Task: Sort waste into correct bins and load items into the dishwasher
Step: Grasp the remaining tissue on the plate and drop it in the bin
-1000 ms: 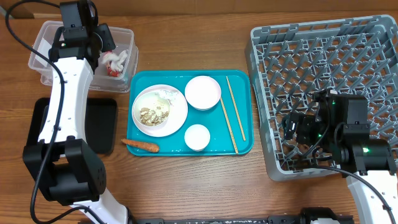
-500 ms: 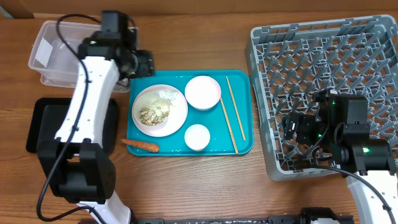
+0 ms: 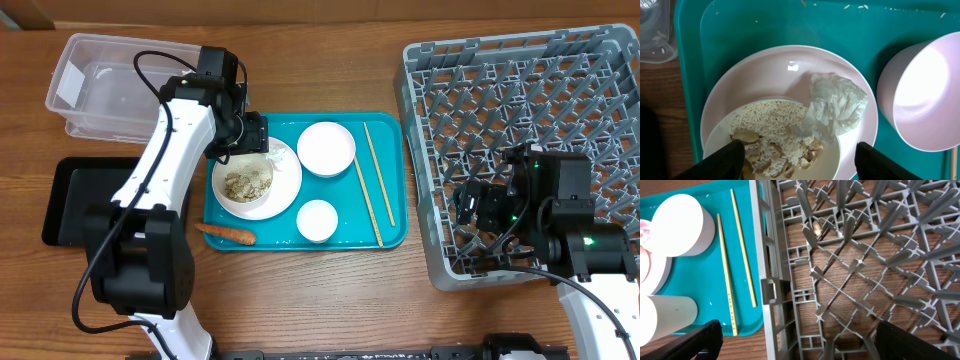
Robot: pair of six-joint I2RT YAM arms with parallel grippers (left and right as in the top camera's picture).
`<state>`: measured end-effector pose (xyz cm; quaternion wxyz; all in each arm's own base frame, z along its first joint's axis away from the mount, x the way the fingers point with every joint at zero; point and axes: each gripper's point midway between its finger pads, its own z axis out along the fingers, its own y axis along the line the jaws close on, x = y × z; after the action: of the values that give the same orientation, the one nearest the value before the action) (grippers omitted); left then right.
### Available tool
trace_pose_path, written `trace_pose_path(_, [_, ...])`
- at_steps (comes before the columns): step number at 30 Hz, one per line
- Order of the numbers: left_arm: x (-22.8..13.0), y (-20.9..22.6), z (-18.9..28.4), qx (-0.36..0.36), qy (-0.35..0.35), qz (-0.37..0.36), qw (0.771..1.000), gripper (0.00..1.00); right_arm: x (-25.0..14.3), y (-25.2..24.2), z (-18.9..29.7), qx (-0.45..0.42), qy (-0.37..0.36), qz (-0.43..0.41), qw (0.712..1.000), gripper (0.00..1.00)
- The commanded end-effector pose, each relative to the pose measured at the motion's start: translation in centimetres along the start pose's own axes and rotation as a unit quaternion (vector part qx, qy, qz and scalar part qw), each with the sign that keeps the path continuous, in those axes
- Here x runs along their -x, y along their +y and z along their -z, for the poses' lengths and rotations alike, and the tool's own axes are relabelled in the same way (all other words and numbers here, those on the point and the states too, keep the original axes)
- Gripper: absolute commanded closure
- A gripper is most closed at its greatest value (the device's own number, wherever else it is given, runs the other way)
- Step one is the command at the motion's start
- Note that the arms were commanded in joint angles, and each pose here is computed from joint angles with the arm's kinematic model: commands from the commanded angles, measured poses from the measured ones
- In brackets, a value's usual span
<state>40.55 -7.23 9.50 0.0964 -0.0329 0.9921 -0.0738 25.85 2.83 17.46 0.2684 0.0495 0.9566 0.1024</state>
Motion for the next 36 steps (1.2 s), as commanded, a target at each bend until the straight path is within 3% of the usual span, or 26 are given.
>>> trace_pose_path(1, [-0.5, -0.6, -1.3, -0.006, 0.017, 0.003, 1.0, 0.27, 0.9, 0.5, 0.7, 0.007, -0.014, 0.002, 1.0, 0.0])
trace_pose_path(7, [-0.9, -0.9, -3.7, -0.003, 0.038, 0.008, 0.999, 0.3, 0.9, 0.5, 0.7, 0.007, -0.014, 0.002, 1.0, 0.0])
trace_pose_path(13, [-0.1, -1.1, -4.1, -0.009, 0.024, 0.011, 1.0, 0.47, 0.9, 0.5, 0.7, 0.007, -0.014, 0.003, 1.0, 0.0])
trace_pose_path(18, [-0.1, -1.2, -4.1, -0.011, 0.024, 0.01, 1.0, 0.74, 0.9, 0.5, 0.7, 0.007, -0.014, 0.003, 1.0, 0.0])
trace_pose_path(22, [-0.1, -1.5, -4.0, -0.02, 0.026, 0.01, 0.999, 0.8, 0.9, 0.5, 0.7, 0.007, -0.014, 0.003, 1.0, 0.0])
trace_pose_path(25, [-0.2, -1.5, -4.0, -0.02, 0.027, 0.011, 0.999, 0.96, 0.9, 0.5, 0.7, 0.006, -0.014, 0.002, 1.0, 0.0])
trace_pose_path(31, [0.4, -1.8, -2.9, -0.022, 0.019, 0.009, 1.0, 0.96, 0.9, 0.5, 0.7, 0.007, -0.014, 0.002, 1.0, 0.0])
trace_pose_path(36, [2.5, -2.6, 0.9, -0.031, -0.027, -0.011, 0.999, 0.96, 0.9, 0.5, 0.7, 0.007, -0.014, 0.003, 1.0, 0.0])
